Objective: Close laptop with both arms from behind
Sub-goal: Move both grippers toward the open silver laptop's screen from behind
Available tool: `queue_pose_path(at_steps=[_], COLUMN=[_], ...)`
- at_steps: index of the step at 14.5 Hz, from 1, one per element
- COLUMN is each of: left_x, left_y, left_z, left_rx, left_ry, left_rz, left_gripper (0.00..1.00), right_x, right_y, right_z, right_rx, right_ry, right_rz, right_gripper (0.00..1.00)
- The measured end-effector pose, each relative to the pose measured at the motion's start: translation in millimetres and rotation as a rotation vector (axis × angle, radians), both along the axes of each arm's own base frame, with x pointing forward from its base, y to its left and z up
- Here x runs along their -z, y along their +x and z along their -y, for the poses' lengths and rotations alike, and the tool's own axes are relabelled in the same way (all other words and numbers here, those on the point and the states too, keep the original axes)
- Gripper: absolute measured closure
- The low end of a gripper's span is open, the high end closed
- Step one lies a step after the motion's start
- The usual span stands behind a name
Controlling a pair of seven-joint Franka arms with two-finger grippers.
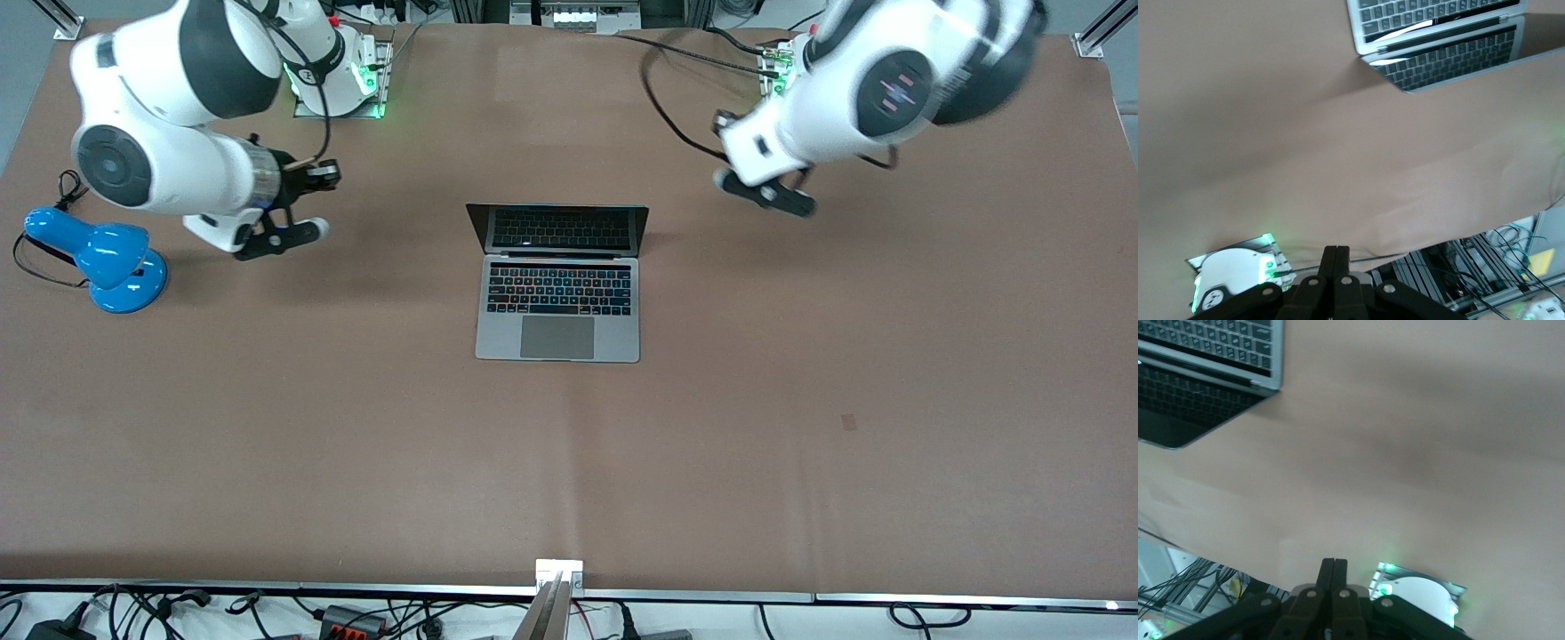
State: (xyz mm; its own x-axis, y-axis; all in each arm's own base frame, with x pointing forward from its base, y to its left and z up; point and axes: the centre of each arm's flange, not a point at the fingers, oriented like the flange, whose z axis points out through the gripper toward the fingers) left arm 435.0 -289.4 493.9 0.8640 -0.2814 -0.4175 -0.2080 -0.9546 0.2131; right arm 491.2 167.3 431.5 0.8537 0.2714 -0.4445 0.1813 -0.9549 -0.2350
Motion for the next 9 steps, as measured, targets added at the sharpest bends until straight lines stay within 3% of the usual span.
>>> queue_pose_path(at_steps=[3, 6, 9], left_x=[25, 63, 91], left_y=[-26, -47, -73], left_z=[42, 66, 85], left_rx=[-0.001, -0.025, -0.048], left_ry=[-0.051, -0.083, -0.125], left_rz=[0.065, 0.111, 0.089], left_gripper=[0.99, 0.99, 0.99], right_x=[24, 42, 61], right_y=[-20, -54, -76], right_z=[-47, -113, -157], right_rx=[-0.010, -0.011, -0.018], right_ry=[0.036, -0.013, -0.056], right_rz=[0.001, 0.014, 0.021], right_gripper=[0.99, 0.99, 0.99])
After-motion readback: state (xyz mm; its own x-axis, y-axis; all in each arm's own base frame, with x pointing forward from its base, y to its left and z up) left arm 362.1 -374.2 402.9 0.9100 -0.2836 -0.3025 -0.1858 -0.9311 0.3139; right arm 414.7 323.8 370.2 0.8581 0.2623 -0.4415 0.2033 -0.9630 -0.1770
